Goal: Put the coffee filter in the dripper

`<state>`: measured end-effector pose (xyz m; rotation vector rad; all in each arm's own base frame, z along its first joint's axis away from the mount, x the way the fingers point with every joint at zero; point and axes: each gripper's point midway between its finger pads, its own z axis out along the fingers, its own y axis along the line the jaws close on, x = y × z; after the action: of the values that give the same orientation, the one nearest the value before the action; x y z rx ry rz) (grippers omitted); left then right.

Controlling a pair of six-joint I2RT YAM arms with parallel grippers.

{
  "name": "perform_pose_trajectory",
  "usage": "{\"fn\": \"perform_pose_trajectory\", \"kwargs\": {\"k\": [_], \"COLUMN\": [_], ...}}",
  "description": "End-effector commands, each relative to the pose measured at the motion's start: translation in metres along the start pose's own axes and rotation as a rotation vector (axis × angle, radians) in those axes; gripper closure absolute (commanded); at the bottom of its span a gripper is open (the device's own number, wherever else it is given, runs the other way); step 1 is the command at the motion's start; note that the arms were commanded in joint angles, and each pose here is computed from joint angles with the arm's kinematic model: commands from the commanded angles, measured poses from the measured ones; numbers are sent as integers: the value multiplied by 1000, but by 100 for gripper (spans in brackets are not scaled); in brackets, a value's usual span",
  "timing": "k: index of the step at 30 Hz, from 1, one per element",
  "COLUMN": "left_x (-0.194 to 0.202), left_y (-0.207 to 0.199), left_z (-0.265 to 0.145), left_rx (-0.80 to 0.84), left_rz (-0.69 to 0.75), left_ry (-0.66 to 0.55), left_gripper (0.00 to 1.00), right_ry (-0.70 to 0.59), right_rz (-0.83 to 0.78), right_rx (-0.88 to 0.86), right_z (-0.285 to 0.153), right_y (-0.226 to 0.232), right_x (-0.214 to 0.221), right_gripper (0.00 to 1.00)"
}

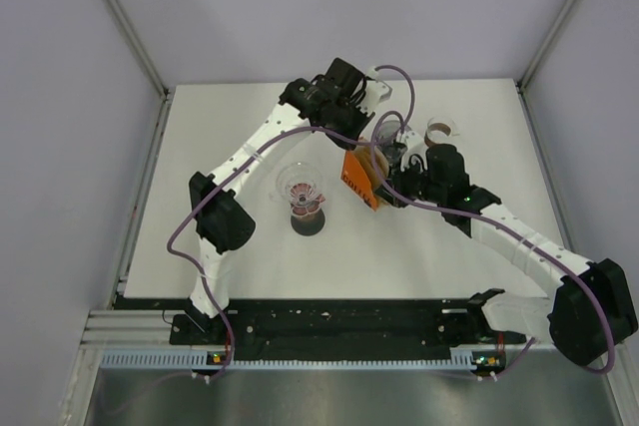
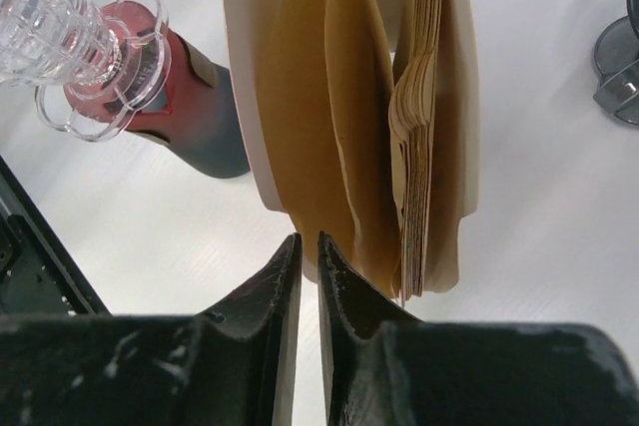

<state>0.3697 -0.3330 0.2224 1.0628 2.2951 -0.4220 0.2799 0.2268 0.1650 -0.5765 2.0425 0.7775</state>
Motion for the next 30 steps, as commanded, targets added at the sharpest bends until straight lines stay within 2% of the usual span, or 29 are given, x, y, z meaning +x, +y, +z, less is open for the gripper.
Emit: {"fn": "perform_pose_trajectory", "kwargs": {"k": [1,5,11,14,24,30], "left_x": [-26,-26,-25,-26,-24,-24], "left_y": [-9,-9,-9,-10,-15,-17], "left_z": [-32,-32,-32,-33,-34,-35], "left_rx": [9,10,9,12,31,35], "left_rz": [18,12,12,13,14,17], "left_ry": [-119,-122,-123,-128,-127,-127], "left_gripper": [100,100,100,100,100,100], "right_ry": [-27,-32,-25,-10,-50,-65], "right_rz": [-29,-23,-70,-68,-48,-39], "right_rx": [4,-32,-72,-124,-30,14], "right_z": [-1,0,-8,-5,2,1], "right_y": [1,7,15,22,5,-1], "right_x": [-14,-18,-15,-10,-20,-23], "right_gripper": [88,86,75,73,87,89]}}
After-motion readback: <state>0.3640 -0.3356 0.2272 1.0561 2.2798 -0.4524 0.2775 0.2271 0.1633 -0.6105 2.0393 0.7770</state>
